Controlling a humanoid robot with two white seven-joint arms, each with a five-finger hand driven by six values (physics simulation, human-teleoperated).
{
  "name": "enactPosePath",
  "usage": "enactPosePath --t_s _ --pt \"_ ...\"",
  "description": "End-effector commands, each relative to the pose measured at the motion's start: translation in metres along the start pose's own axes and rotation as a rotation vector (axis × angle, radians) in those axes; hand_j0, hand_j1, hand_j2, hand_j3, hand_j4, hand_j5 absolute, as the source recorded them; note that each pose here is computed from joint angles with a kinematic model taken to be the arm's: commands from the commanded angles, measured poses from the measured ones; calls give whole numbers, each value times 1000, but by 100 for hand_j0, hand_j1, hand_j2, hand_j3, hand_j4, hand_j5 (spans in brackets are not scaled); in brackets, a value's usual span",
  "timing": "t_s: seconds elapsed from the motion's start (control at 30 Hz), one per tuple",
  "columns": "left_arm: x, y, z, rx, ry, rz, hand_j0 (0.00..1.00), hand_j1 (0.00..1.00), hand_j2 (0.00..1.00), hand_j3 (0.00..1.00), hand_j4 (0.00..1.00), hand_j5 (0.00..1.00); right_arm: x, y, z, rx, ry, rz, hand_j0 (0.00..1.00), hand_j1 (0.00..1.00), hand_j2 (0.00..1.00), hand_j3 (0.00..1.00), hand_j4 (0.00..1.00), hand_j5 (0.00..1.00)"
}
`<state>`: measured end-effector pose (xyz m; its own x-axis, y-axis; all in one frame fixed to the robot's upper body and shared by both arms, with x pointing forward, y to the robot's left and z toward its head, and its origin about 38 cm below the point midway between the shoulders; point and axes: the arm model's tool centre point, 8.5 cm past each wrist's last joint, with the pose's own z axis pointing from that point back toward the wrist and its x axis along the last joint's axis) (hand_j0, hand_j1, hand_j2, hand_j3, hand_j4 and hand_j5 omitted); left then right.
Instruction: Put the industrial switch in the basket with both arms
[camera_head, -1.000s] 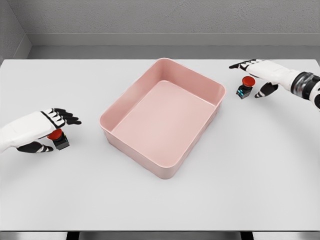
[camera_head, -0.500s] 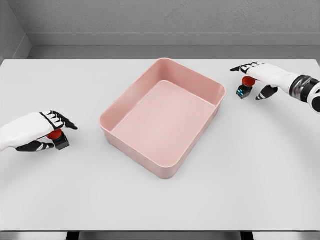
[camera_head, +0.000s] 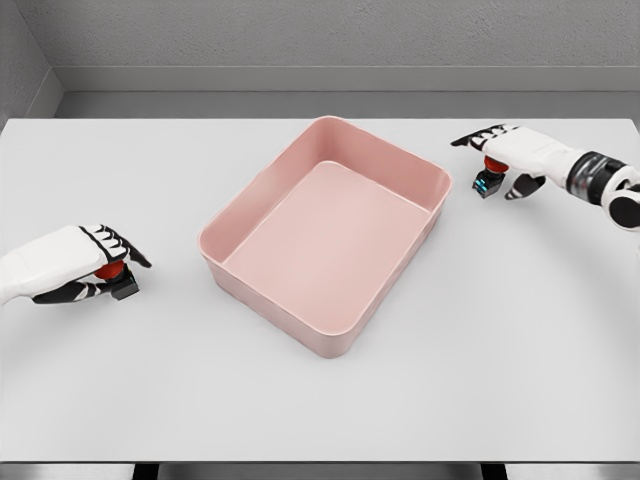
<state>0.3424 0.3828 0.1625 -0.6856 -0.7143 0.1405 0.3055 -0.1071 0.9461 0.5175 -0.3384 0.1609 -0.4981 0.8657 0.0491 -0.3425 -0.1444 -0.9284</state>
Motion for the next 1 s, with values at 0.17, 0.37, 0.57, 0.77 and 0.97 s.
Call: enactPosePath --t_s 0.17,0.37,0.57,0.77,0.97 --pt "-1 1 0 3 2 3 61 61 61 61 61 61 0 2 -2 5 7 -2 97 97 97 97 97 97" --pt "-1 1 0 4 2 4 55 55 55 55 55 55 -3 1 -1 9 17 1 91 91 91 91 91 91" --pt "0 1 0 0 1 5 53 53 53 53 53 53 -4 2 -1 24 18 24 79 79 79 79 79 79" --pt "-2 2 2 -2 3 1 53 53 53 53 53 53 -2 3 -2 28 15 27 76 76 76 76 76 76" --pt "-3 4 3 -4 7 -4 53 53 53 53 53 53 -1 8 -3 49 12 39 72 72 72 72 72 72"
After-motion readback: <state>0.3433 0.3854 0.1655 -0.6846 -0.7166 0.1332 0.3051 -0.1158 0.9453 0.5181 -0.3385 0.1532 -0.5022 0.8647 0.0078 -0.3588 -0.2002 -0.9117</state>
